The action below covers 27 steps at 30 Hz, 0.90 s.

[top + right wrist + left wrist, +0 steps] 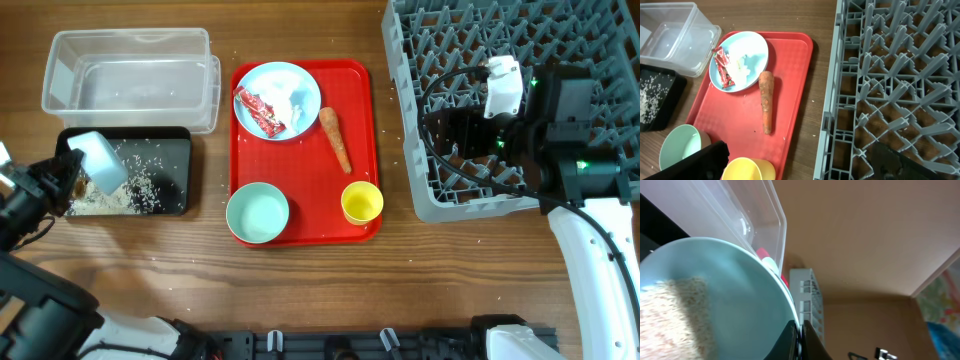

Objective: Sort waste into correct bins and load items into the dishwasher rack
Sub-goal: 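Tip the rice from the blue bowl onto the black tray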

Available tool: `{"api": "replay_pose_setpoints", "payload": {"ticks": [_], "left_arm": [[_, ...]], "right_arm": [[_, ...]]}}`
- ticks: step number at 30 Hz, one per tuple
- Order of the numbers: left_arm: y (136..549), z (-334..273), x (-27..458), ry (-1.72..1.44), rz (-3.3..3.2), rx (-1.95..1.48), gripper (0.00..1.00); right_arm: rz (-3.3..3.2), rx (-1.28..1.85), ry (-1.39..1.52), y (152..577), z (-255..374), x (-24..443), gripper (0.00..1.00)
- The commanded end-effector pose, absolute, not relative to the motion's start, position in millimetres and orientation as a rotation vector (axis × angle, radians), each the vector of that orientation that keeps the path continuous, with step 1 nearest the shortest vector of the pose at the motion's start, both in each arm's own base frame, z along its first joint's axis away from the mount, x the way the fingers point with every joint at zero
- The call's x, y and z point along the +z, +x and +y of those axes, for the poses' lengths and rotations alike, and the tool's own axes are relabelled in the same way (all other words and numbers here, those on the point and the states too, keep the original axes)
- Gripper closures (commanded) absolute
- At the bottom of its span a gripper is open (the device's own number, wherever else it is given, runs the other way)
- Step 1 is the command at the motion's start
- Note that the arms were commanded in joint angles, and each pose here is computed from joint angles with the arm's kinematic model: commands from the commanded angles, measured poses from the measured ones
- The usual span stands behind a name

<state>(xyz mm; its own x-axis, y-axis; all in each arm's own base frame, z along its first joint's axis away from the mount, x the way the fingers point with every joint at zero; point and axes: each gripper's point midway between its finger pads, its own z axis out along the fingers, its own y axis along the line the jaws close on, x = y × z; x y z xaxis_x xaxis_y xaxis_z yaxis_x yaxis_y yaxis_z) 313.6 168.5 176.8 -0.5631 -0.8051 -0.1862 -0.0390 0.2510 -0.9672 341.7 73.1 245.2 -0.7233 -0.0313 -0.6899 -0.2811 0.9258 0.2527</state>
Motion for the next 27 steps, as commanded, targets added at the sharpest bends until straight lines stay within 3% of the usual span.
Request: {"api": "replay_pose_setpoints", "payload": {"ticks": [1, 27], "left_arm": [[316.2, 170.6, 181.3, -0.779, 1.679, -1.513, 0.96], [312.6, 164.5, 186.4, -0.975, 1.593, -1.695, 0.96]], "right_arm": [[2.351, 0.435, -0.225, 343.9, 71.3, 244.8, 0.07], [2.352, 0.435, -0.225, 343.5, 71.3, 244.5, 0.07]]}}
